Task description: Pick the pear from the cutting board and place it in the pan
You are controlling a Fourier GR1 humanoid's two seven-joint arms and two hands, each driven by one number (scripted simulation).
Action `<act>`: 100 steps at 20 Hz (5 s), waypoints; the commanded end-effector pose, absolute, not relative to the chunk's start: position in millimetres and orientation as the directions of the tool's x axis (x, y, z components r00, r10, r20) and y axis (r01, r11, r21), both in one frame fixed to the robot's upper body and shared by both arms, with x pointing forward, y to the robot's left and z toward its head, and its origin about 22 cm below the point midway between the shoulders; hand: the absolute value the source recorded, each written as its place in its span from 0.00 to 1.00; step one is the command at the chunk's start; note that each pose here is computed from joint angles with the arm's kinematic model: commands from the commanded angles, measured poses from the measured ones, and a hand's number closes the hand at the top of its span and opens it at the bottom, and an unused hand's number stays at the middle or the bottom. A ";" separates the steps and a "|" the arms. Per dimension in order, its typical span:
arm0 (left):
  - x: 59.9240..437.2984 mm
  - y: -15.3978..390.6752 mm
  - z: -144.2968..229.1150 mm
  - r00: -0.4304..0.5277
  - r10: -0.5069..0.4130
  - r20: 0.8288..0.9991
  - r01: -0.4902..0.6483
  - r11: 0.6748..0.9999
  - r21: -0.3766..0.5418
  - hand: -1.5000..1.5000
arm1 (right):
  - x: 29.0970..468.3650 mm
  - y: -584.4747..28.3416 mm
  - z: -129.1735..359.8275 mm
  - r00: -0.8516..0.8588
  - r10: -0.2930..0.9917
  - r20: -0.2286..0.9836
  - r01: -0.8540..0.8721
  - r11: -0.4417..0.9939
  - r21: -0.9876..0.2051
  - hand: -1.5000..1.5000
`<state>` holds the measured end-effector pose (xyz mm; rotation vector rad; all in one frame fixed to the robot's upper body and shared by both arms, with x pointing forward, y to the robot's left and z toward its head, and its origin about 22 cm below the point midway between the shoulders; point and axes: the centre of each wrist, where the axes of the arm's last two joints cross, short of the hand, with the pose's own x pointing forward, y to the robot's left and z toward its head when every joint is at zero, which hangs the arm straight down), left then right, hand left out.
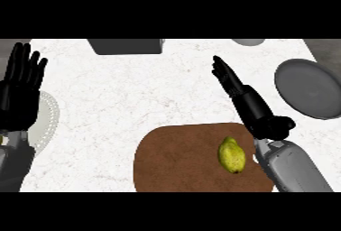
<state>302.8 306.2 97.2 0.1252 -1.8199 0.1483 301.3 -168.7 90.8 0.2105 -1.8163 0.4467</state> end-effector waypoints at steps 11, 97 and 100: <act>254.5 221.8 10.6 0.200 0.079 0.977 0.179 0.977 -0.116 0.50 | 298.1 -262.5 20.0 -0.386 0.096 0.918 0.023 0.995 -0.094 0.00; 247.1 219.1 13.4 0.214 0.064 0.975 0.162 0.982 -0.100 0.50 | 171.5 -272.2 100.5 -0.215 0.935 0.281 0.160 0.317 -0.935 1.00; 246.1 221.6 11.5 0.207 0.084 0.975 0.171 0.978 -0.121 0.50 | 152.3 -281.4 101.8 -0.203 0.877 0.435 0.158 0.468 -0.870 1.00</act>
